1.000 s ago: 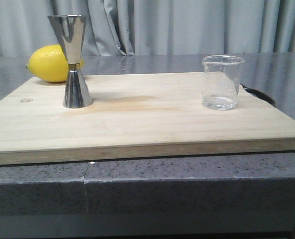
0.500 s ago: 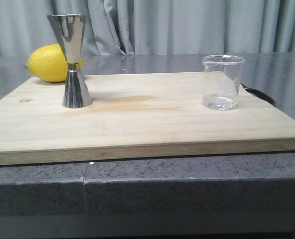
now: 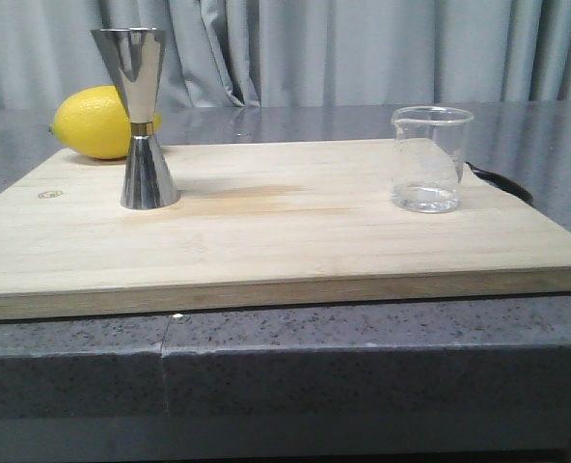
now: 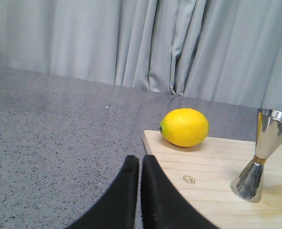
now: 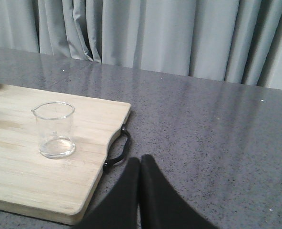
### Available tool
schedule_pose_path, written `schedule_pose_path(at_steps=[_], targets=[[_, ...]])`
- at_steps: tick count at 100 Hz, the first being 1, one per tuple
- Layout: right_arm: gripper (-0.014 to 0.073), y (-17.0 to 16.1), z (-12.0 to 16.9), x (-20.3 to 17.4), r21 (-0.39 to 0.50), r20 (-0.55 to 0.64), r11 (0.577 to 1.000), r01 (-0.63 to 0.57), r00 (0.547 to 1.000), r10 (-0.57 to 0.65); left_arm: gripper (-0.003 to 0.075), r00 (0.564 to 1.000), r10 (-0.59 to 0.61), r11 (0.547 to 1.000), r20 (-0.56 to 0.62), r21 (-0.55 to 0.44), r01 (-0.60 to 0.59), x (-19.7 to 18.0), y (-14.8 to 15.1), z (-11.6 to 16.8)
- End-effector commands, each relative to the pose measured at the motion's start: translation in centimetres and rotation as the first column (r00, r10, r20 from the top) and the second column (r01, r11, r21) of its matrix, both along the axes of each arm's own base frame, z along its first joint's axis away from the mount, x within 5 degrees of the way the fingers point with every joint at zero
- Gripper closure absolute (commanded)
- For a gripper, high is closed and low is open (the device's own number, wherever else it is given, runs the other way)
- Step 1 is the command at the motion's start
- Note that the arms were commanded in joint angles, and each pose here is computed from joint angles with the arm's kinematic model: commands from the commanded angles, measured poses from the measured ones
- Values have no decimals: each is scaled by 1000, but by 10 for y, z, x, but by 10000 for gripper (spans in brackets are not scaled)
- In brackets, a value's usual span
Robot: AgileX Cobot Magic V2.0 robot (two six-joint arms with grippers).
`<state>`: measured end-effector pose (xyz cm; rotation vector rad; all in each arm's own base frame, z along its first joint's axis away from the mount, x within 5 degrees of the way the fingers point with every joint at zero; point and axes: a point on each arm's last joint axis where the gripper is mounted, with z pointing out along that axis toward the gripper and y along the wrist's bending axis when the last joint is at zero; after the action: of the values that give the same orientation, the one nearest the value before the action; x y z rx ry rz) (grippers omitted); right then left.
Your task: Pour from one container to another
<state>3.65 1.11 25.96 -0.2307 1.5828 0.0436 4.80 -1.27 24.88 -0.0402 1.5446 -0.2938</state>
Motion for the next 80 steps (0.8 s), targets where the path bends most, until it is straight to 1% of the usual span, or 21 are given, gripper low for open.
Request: schedule_pose_path(at_steps=[1,38,43,51,56,64,76,80], targets=[[664,-2,16,-5,20,115,1000,19,993,-21,739,997,32,999,70,-35,-30,-1,3,14],[664,-2,16,-5,20,115,1000,19,993,-21,739,997,33,999,66,-31,-31,-1,3,12],[664,-2,16,-5,20,115,1000,19,993,-21,739,997,40,999,66,6,-40,0,3,11],[664,-2,16,-5,20,115,1000,19,993,-21,739,996,60,990,65,126,-68,1,5,6],[664,-2,16,-5,20,115,1000,19,993,-21,740,996,68,985,63,152,-77,2,6,2],[664,-2,16,-5,20,115,1000,19,993,-21,739,991,95,981,92,164,-109,5,8,-4],[664,-2,16,-5,20,115,1000,19,993,-21,739,984,129,982,124,124,-145,8,11,-17],[664,-2,16,-5,20,115,1000,19,993,-21,739,981,133,979,138,133,-151,9,11,-22]])
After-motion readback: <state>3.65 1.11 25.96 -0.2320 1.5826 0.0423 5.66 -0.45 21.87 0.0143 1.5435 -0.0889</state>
